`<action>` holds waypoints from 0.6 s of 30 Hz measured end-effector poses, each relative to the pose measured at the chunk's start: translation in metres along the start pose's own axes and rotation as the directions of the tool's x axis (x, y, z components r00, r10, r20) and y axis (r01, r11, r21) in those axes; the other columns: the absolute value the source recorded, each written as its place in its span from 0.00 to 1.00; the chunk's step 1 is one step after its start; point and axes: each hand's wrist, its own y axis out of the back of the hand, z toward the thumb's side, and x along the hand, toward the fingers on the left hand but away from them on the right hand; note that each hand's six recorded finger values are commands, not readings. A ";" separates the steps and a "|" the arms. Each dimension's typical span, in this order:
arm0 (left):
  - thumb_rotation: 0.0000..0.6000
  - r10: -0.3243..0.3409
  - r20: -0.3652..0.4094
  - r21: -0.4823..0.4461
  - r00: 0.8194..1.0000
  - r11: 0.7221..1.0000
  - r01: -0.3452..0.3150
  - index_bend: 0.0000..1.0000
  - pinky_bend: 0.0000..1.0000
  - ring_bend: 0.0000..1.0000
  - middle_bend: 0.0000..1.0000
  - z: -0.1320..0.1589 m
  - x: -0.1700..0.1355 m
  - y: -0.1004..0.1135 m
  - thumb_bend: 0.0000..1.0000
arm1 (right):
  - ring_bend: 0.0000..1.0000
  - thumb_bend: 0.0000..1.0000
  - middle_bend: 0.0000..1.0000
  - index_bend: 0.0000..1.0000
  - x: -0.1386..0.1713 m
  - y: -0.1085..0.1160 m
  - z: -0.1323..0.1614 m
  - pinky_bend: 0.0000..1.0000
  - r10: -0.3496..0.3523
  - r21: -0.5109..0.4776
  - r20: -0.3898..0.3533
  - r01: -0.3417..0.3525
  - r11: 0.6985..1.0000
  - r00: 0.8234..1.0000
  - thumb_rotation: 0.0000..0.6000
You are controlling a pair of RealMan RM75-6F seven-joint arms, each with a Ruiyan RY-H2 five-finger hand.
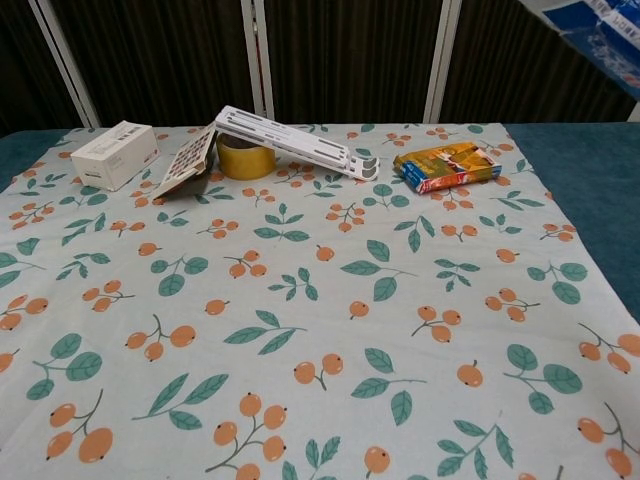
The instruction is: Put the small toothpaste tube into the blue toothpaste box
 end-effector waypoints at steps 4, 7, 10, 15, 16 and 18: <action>1.00 -0.062 -0.070 0.006 0.996 0.998 0.062 0.15 0.27 0.14 0.14 -0.021 -0.035 -0.001 0.00 | 0.49 0.31 0.56 0.46 -0.004 0.005 0.010 0.47 -0.008 -0.040 -0.020 0.007 0.999 1.000 1.00; 1.00 -0.123 -0.127 0.007 0.984 0.992 0.125 0.15 0.27 0.14 0.14 -0.037 -0.070 -0.002 0.00 | 0.49 0.30 0.56 0.46 -0.006 0.009 0.018 0.47 -0.016 -0.063 -0.045 0.013 0.998 0.999 1.00; 1.00 -0.192 -0.183 0.000 0.964 0.981 0.196 0.15 0.27 0.14 0.14 -0.048 -0.109 -0.003 0.00 | 0.49 0.30 0.56 0.46 -0.008 0.015 0.029 0.47 -0.033 -0.089 -0.079 0.026 0.996 0.996 1.00; 1.00 -0.343 -0.271 -0.017 0.899 0.936 0.352 0.15 0.27 0.14 0.14 -0.061 -0.189 -0.009 0.00 | 0.49 0.31 0.56 0.46 -0.010 0.027 0.052 0.47 -0.070 -0.141 -0.139 0.051 0.989 0.988 1.00; 1.00 -0.373 -0.281 -0.022 0.884 0.924 0.382 0.15 0.27 0.14 0.14 -0.062 -0.202 -0.011 0.00 | 0.49 0.31 0.56 0.46 -0.010 0.030 0.057 0.47 -0.079 -0.154 -0.153 0.055 0.986 0.985 1.00; 1.00 -0.448 -0.307 -0.038 0.839 0.887 0.460 0.15 0.27 0.14 0.15 -0.063 -0.235 -0.016 0.00 | 0.49 0.31 0.56 0.46 -0.010 0.034 0.065 0.47 -0.093 -0.177 -0.173 0.062 0.982 0.981 1.00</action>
